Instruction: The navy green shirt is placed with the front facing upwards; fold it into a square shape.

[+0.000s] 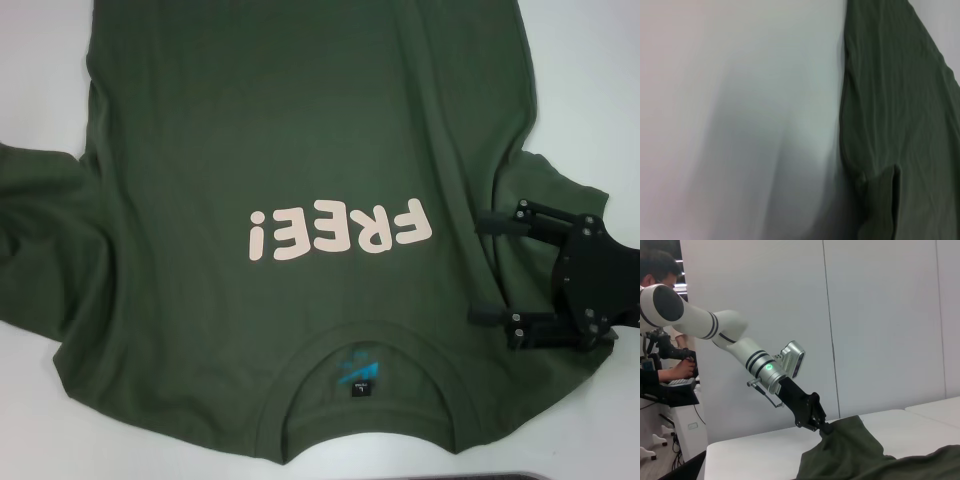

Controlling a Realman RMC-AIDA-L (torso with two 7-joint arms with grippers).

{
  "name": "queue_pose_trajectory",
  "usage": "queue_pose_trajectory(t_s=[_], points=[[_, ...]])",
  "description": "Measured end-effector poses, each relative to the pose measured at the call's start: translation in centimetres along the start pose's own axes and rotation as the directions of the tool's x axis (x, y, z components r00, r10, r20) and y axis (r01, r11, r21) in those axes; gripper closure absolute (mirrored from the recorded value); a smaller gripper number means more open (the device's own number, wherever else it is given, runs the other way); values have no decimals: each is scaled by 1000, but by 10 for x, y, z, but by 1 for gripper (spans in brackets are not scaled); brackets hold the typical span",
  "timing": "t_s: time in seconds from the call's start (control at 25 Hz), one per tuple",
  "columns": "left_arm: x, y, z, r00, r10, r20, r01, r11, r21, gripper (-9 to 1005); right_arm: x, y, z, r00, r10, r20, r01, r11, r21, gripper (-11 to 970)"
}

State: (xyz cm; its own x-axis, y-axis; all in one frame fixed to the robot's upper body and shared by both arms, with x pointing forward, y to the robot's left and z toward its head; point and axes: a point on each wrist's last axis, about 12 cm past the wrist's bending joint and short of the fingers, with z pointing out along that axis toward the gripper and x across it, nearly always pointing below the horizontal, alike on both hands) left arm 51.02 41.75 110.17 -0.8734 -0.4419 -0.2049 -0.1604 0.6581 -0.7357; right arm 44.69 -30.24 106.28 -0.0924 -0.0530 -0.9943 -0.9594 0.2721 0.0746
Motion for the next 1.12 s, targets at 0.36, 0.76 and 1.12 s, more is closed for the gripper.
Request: queue_pose_trajectory(t_s=[0.36,0.76,1.12], points=[[-3,0,-10,1000,-8,21,8,1000,-17,898,-1,-1,0,1000,-3,3,3,1000,4,33],[3,-23,0,996,41,-73,-32,991,130,877,-2,-2,2,1000,-7,3,7,1000,-2,33],[8,-48,55,995,-3,-96,29,963,268,858,2,2,2,1000,4,2,-4,1000,2,33]])
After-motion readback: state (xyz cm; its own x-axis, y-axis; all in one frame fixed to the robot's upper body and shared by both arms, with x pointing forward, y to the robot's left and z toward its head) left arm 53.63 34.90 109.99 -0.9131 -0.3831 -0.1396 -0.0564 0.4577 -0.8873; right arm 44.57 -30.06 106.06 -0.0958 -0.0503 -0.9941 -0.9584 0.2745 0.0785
